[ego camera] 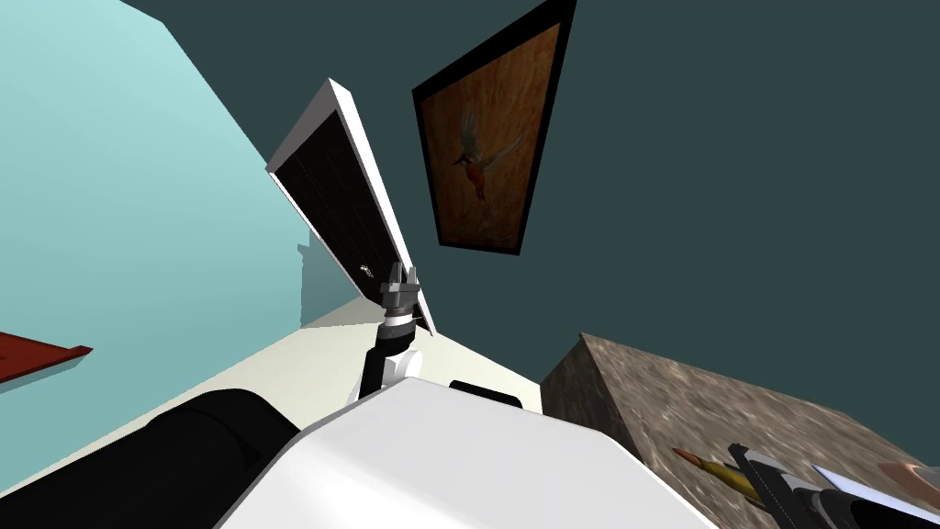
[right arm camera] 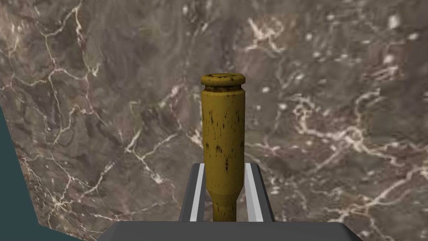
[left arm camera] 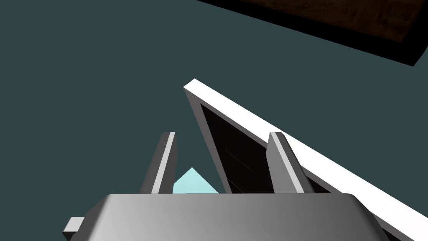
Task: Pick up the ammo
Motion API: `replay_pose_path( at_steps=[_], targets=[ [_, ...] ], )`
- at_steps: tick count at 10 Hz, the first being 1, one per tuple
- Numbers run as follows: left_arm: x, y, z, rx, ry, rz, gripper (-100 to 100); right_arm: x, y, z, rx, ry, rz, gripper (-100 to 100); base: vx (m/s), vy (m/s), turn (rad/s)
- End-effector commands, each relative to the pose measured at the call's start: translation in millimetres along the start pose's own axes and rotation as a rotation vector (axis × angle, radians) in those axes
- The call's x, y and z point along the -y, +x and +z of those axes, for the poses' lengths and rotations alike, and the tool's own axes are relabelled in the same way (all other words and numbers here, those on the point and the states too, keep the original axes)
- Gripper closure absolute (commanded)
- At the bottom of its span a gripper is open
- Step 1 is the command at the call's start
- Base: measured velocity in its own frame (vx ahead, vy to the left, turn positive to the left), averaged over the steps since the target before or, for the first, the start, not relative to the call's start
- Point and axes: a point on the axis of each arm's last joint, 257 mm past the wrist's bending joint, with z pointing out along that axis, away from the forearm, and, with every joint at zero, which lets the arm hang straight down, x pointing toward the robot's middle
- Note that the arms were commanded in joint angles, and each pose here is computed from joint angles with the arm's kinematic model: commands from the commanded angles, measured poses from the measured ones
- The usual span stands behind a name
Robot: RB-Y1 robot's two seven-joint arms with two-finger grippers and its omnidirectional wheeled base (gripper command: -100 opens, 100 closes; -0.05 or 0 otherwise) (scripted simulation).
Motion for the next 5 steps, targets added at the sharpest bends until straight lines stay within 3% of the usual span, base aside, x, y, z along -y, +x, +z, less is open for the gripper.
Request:
replay_pose_path(
  at_steps=[1, 5],
  targets=[
    [0.0, 0.0, 0.0, 0.0, 0.0, 0.0, 0, 8.5, -9.6, -3.4, 0.003, 0.0, -0.011, 100, -0.019, -0.013, -0.133],
    [0.0, 0.0, 0.0, 0.0, 0.0, 0.0, 0, 30.1, -29.7, -13.2, 0.013, 0.001, -0.042, 100, -0.023, -0.02, -0.09]
  ],
)
